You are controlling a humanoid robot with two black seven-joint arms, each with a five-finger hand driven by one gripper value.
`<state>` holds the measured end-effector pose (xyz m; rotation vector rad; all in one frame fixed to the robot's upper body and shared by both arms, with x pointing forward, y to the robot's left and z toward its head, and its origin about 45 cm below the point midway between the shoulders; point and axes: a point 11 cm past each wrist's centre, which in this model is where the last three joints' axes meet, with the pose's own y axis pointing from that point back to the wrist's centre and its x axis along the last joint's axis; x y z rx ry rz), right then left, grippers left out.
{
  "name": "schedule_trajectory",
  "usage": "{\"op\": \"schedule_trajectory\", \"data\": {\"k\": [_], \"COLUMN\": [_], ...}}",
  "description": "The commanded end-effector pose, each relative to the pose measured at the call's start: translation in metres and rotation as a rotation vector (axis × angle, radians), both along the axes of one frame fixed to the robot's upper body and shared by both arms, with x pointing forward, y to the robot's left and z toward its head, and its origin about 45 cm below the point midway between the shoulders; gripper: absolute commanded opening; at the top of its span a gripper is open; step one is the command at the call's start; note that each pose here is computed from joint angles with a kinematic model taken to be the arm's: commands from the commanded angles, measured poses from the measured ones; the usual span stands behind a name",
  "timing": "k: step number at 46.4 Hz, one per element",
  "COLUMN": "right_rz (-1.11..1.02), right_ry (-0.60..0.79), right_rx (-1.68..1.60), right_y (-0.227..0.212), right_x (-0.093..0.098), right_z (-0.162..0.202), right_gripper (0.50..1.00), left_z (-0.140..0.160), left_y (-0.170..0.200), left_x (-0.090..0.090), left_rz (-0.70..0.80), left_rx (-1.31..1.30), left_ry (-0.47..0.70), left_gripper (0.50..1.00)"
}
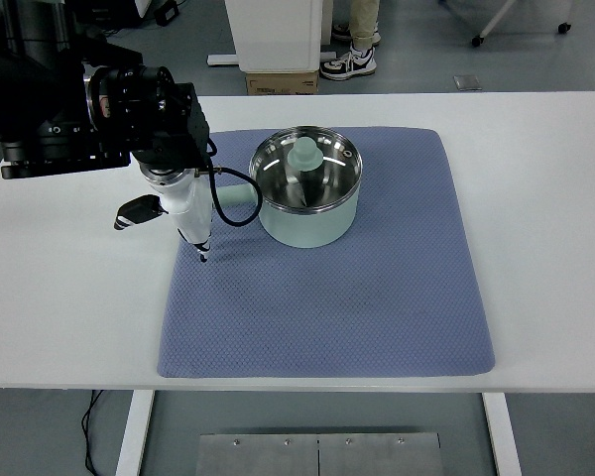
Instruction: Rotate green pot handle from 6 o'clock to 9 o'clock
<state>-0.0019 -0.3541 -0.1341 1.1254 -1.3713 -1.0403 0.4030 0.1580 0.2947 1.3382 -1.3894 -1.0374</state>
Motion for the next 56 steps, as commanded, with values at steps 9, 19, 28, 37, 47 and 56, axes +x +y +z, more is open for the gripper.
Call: {"op": "schedule_trajectory", "data": {"k": [9, 19, 28, 37, 47, 56], "right_rz": [0.001, -0.001, -0.001, 0.001, 0.001, -0.001], "right_ry": [0.0, 0.0, 0.0, 0.001, 0.0, 0.0], "right_rx": [0.0, 0.0, 0.0, 0.0, 0.0, 0.0], "right_y": [0.0, 0.0, 0.0, 0.0, 0.0, 0.0], "right_x": [0.0, 0.0, 0.0, 0.0, 0.0, 0.0], "right_z": [0.0, 0.0, 0.0, 0.0, 0.0, 0.0], "right_gripper": [1.0, 1.0, 1.0, 1.0, 1.0, 1.0], "left_z": [0.0, 0.0, -0.003, -0.002, -0.002, -0.001], "left_y": [0.006, 0.006, 0.005, 0.006, 0.012, 0.019], "left_x": [0.002, 0.002, 0.002, 0.009, 0.012, 0.017], "left_rz": [0.004, 0.003, 0.0, 0.01, 0.013, 0.01], "left_rx": [0.021, 0.024, 0.027, 0.027, 0.045, 0.059], "left_ry": [-0.007, -0.008, -0.003, -0.026, -0.034, -0.051], "left_gripper": [1.0, 1.0, 1.0, 1.0, 1.0, 1.0]}}
